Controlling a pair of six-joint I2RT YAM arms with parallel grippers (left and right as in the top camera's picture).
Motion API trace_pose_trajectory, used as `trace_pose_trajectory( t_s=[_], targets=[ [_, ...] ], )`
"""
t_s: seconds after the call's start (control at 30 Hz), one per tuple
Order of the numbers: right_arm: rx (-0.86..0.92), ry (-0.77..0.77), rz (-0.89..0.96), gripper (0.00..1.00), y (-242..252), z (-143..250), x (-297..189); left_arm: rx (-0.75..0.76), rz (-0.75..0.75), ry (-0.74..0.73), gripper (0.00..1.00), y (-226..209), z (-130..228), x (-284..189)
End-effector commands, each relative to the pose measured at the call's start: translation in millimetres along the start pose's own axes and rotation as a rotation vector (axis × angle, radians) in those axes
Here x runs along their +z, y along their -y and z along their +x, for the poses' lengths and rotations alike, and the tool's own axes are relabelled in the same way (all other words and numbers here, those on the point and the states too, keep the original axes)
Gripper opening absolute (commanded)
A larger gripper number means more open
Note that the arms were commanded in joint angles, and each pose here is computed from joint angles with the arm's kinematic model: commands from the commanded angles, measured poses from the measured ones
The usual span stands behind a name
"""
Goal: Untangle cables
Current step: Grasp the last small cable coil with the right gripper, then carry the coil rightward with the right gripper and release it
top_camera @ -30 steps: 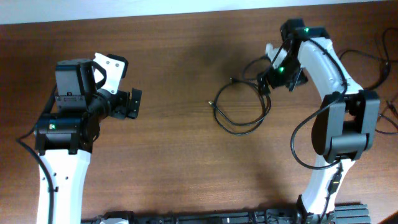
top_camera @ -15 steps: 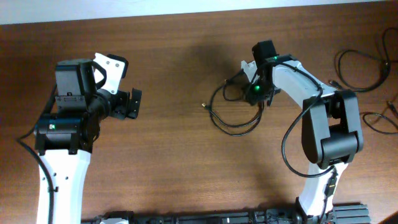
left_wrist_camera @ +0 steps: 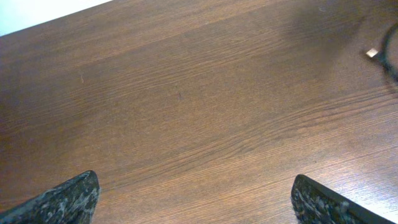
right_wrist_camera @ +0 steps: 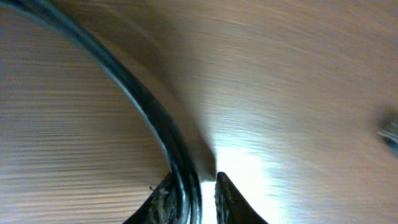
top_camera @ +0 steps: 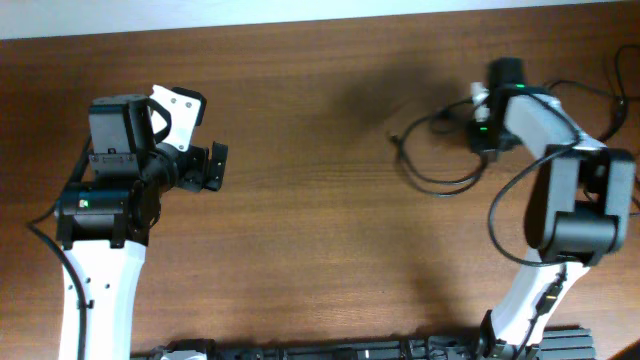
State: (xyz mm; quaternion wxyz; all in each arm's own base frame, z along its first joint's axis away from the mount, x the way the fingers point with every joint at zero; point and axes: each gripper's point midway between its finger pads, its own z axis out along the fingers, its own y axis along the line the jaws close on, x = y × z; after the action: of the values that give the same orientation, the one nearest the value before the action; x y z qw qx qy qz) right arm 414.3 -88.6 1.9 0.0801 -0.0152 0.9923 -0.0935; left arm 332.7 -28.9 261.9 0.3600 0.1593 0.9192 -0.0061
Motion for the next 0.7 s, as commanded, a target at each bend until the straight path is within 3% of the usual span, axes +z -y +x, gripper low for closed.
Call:
trace_pose_trajectory(
  t_s=[0.0,0.17,0.3,0.4,0.53,0.67],
  targets=[
    [0.202,-0.146,0.064,0.26,64,53,35,0.012,0.005,0.008,0.99,0,-2,-1],
    [0.588,-0.186,0.097,0.32,146,105,43,0.012,0.005,0.008,0.99,0,-2,-1],
    [0.711,-0.15,-0.042,0.33,159,111,37,0.012,0.005,0.008,0.99,0,-2,-1],
    [0.706,-0.061,-0.126,0.33,162,80,1,0.012,0.005,0.008,0.99,0,-2,-1],
    [0.602,0.093,-0.101,0.38,162,32,-73,0.012,0.005,0.008,0.99,0,-2,-1],
    [0.441,0.308,-0.091,0.44,115,-21,-161,0.012,0.005,0.008,0.99,0,-2,-1]
  ],
)
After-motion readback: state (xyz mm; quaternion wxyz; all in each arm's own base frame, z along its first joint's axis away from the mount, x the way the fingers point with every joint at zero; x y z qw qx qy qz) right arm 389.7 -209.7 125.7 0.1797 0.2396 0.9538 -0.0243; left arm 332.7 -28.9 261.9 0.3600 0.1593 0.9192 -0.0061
